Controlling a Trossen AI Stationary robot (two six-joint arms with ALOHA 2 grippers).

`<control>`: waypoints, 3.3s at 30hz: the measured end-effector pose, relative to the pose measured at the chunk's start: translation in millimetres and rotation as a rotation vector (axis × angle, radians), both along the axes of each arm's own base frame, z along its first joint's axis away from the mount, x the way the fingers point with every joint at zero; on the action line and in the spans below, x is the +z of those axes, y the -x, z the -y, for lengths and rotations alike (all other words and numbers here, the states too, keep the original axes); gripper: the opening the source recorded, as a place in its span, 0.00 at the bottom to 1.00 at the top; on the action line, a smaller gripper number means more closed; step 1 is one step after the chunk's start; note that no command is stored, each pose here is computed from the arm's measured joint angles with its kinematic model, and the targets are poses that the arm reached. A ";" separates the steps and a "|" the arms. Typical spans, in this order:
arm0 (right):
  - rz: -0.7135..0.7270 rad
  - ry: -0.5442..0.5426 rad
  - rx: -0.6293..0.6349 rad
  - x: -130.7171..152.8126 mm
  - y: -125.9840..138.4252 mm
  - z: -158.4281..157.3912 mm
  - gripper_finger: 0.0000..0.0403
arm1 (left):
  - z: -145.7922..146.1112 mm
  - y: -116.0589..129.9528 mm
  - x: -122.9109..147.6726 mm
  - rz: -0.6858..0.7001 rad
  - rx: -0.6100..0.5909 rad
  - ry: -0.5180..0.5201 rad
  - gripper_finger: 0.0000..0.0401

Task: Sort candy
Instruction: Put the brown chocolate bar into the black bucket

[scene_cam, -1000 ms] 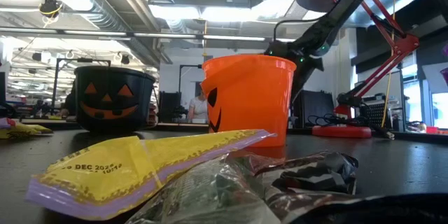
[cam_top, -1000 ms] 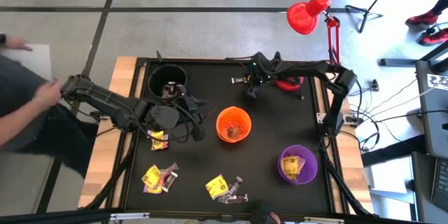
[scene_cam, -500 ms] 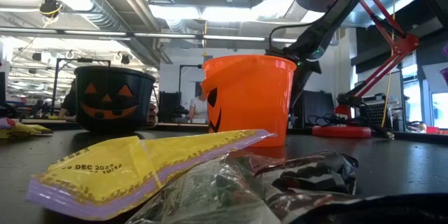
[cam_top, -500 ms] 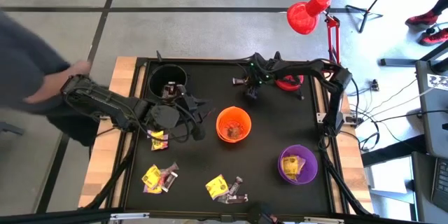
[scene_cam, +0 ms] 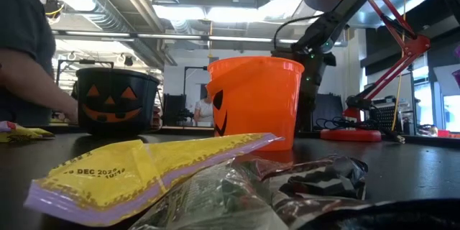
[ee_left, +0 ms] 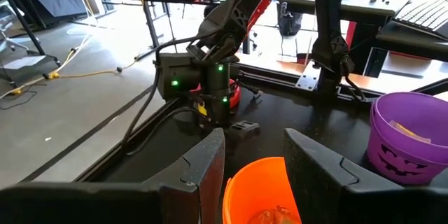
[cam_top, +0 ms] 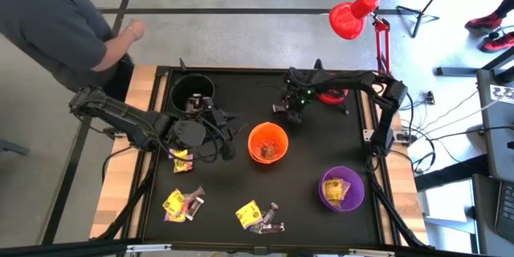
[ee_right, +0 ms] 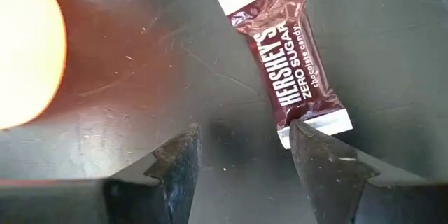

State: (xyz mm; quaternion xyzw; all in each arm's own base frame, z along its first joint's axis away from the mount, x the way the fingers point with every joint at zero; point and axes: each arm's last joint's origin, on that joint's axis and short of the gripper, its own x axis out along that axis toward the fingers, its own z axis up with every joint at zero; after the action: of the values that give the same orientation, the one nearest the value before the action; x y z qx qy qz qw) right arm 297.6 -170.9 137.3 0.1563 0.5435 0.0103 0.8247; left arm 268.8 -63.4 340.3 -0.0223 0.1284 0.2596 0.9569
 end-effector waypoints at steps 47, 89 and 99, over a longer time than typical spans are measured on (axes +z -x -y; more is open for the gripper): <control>-0.025 0.211 -0.020 6.4 4.2 4.9 0.08 | 0.6 -1.1 -2.4 -0.011 0.000 0.002 0.34; -0.197 0.253 0.002 -6.1 0.9 -13.1 0.45 | 4.1 -13.9 -18.4 -0.073 0.002 -0.018 0.34; -0.200 0.246 0.004 -7.7 1.3 -13.5 0.06 | 4.0 -13.7 -18.4 -0.074 0.002 -0.019 0.34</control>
State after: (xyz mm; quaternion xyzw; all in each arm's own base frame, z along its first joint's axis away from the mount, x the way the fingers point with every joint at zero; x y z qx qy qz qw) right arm 296.3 -157.5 129.5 0.0532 0.6206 -0.0702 0.7792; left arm 282.5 -67.4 321.9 -0.0039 0.1612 0.2626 0.9513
